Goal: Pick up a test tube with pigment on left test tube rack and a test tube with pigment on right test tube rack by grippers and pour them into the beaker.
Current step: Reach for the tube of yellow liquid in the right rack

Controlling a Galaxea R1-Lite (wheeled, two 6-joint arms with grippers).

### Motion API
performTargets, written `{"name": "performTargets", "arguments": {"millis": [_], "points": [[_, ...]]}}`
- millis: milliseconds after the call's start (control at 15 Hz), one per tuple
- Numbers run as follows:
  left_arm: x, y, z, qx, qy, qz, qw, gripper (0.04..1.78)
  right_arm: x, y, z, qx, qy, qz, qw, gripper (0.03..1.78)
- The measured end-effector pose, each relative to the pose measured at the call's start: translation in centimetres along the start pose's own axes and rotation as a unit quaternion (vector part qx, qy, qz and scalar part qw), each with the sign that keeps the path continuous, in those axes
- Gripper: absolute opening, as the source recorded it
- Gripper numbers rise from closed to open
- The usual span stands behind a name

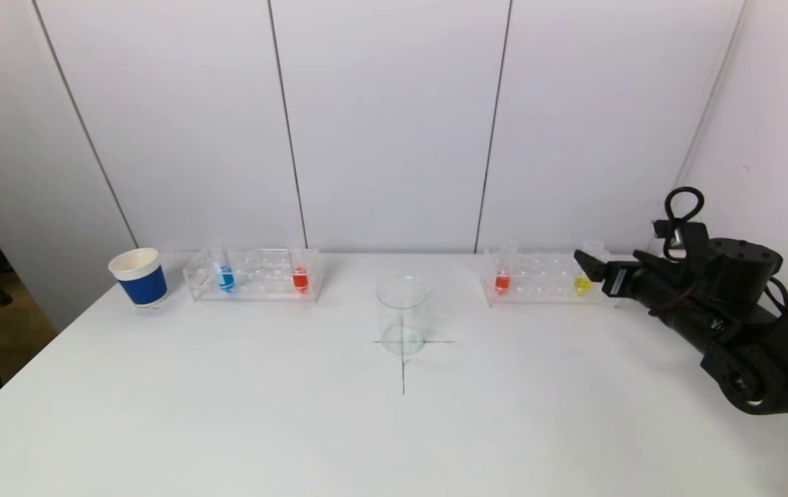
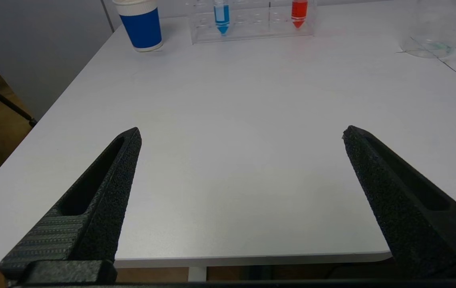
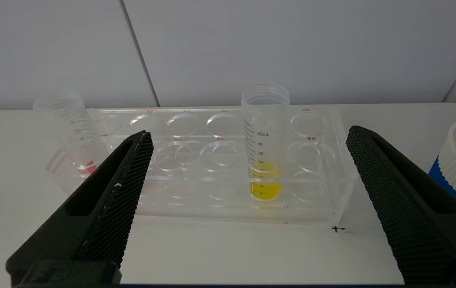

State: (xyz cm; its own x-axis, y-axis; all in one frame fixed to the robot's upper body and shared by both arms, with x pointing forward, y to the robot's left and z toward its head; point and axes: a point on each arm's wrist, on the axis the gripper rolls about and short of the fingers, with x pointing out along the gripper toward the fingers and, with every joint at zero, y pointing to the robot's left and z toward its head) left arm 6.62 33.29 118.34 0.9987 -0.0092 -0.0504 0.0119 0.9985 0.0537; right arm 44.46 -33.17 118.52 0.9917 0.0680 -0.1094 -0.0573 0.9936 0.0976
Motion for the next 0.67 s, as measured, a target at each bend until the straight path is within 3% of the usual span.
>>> {"name": "performTargets", "arguments": {"millis": [667], "points": [[0.0,0.0,0.0,0.000,0.000,0.000,1.000,1.76,2.0,-0.6,-1.3,0.001,0.005,-0.007,1.0000,1.76]]}}
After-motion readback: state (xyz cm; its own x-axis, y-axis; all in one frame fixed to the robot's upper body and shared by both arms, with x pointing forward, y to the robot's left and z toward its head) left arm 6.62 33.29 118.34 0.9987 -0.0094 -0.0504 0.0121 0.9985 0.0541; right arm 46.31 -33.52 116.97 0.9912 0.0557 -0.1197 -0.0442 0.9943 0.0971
